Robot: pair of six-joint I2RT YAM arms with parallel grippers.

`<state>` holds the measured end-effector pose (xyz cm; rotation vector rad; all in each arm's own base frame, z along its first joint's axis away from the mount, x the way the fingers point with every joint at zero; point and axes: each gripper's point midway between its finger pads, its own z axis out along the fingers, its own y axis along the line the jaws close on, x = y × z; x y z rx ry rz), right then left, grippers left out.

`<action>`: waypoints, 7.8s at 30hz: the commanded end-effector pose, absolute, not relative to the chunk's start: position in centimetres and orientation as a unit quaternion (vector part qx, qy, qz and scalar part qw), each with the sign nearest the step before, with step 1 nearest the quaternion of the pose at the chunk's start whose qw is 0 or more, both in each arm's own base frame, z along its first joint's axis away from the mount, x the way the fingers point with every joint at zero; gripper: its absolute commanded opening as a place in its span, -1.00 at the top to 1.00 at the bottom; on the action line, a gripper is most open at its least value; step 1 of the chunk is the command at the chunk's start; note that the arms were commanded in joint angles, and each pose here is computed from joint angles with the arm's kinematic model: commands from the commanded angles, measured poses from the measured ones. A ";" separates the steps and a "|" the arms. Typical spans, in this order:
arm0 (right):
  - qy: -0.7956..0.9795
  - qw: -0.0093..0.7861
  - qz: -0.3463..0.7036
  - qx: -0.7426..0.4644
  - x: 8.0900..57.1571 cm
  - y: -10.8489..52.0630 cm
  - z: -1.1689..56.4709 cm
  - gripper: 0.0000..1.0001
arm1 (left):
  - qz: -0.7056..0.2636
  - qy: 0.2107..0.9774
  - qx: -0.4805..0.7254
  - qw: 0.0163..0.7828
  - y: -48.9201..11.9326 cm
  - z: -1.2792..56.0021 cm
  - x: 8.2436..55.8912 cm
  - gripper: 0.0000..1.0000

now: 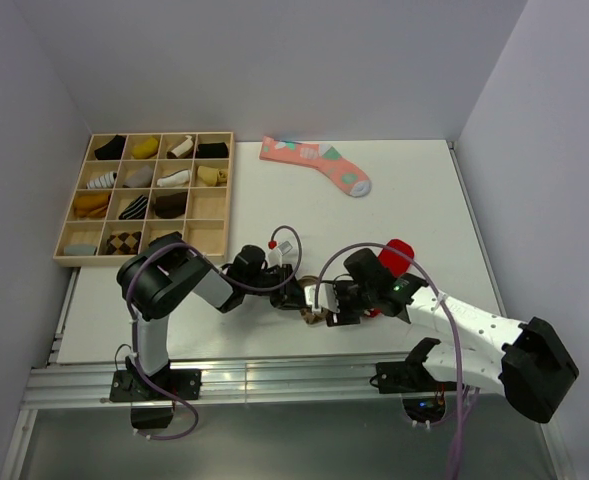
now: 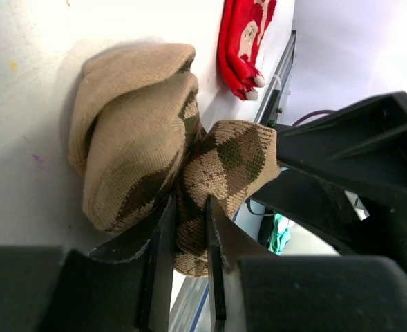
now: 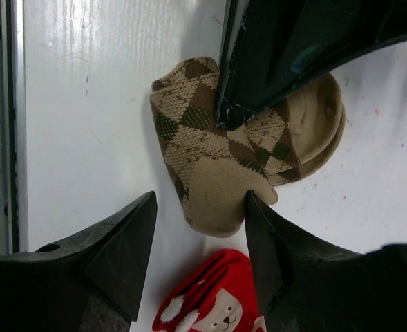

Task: Roll the socks
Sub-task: Roll the sock at the center of the board.

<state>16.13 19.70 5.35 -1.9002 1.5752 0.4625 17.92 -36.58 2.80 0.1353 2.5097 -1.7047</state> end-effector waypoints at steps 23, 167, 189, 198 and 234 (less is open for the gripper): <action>0.605 0.244 0.144 -0.744 16.5 21.6 1.9 0.51 | -0.422 0.906 0.023 0.000 -32.4 -4.0 15.8 0.99; 0.771 -0.108 0.203 -0.594 19.1 23.6 0.6 0.74 | -0.409 0.799 0.197 0.394 -35.9 5.0 16.9 -0.01; 0.811 0.041 0.257 -0.524 22.8 23.6 7.0 -0.22 | -0.391 0.840 0.180 0.332 -34.1 0.3 15.8 0.99; 0.812 0.118 0.271 -0.503 23.9 20.4 9.8 -0.24 | -0.392 0.849 0.162 0.314 -33.9 -0.5 16.1 0.99; 0.579 0.343 0.118 -0.731 18.6 20.3 6.5 -0.39 | -0.396 0.904 0.135 0.090 -33.3 -3.2 17.3 0.99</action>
